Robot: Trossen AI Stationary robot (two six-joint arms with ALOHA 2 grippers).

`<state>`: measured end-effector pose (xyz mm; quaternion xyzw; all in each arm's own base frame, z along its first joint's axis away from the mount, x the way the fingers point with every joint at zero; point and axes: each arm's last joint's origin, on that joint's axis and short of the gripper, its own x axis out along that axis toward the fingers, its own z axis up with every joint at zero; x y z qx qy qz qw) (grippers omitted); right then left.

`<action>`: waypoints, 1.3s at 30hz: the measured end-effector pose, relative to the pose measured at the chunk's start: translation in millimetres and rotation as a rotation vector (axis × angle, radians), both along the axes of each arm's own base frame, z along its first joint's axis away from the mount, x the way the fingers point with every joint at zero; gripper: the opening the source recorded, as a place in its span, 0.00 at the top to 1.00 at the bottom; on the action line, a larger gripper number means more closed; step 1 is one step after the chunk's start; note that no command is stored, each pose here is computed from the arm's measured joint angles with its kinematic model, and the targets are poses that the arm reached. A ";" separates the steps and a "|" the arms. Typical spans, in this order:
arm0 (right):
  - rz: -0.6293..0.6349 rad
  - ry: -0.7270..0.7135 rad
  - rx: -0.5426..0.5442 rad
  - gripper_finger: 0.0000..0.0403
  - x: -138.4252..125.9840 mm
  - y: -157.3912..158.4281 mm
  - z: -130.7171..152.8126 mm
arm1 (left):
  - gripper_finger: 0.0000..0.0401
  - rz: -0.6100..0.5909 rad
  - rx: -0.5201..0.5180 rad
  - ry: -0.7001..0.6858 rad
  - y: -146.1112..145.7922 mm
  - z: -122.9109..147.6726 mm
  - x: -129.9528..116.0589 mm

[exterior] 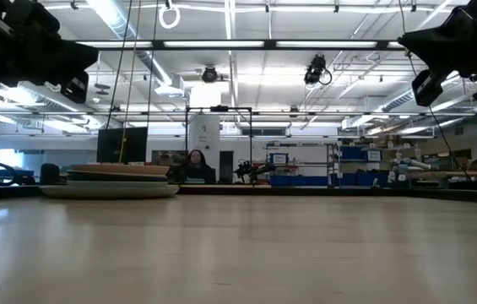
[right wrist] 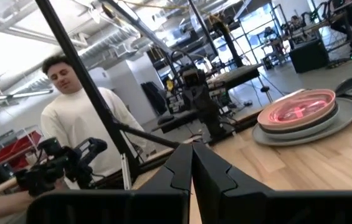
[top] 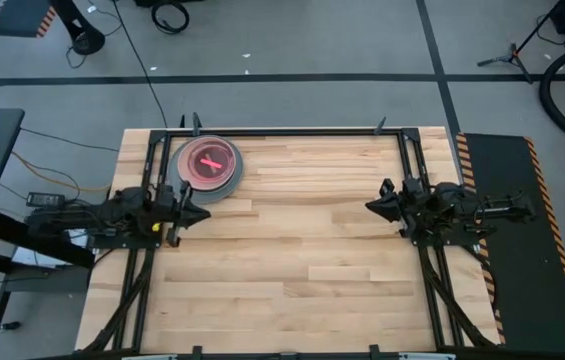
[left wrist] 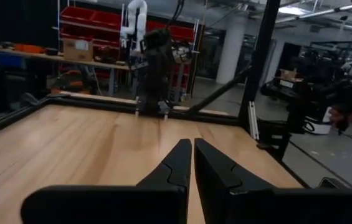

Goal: Stack plastic plates
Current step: Return to Home Position

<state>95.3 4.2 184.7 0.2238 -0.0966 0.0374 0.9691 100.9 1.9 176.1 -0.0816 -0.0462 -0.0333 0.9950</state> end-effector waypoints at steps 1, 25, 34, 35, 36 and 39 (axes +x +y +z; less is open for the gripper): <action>0.007 0.006 -0.002 0.96 0.1 0.2 -0.6 | 0.93 0.003 0.001 -0.009 0.2 0.2 -2.6; -0.138 0.222 -0.511 0.96 5.3 -2.3 -19.9 | 0.93 -0.035 -0.002 0.022 -0.6 -3.2 -3.8; -0.105 0.258 -0.622 0.96 8.2 -1.4 -23.8 | 0.93 -0.034 0.003 0.020 -0.6 -3.1 -3.8; -0.075 0.249 -0.638 0.96 8.2 -0.5 -23.9 | 0.93 -0.034 0.003 0.020 -0.6 -3.1 -3.8; -0.040 0.236 -0.647 0.96 8.2 0.6 -23.8 | 0.93 -0.034 0.004 0.016 -0.6 -2.7 -3.9; 0.047 0.208 -0.645 0.96 8.0 3.2 -23.8 | 0.93 -0.021 0.052 -0.027 -0.4 1.1 -4.3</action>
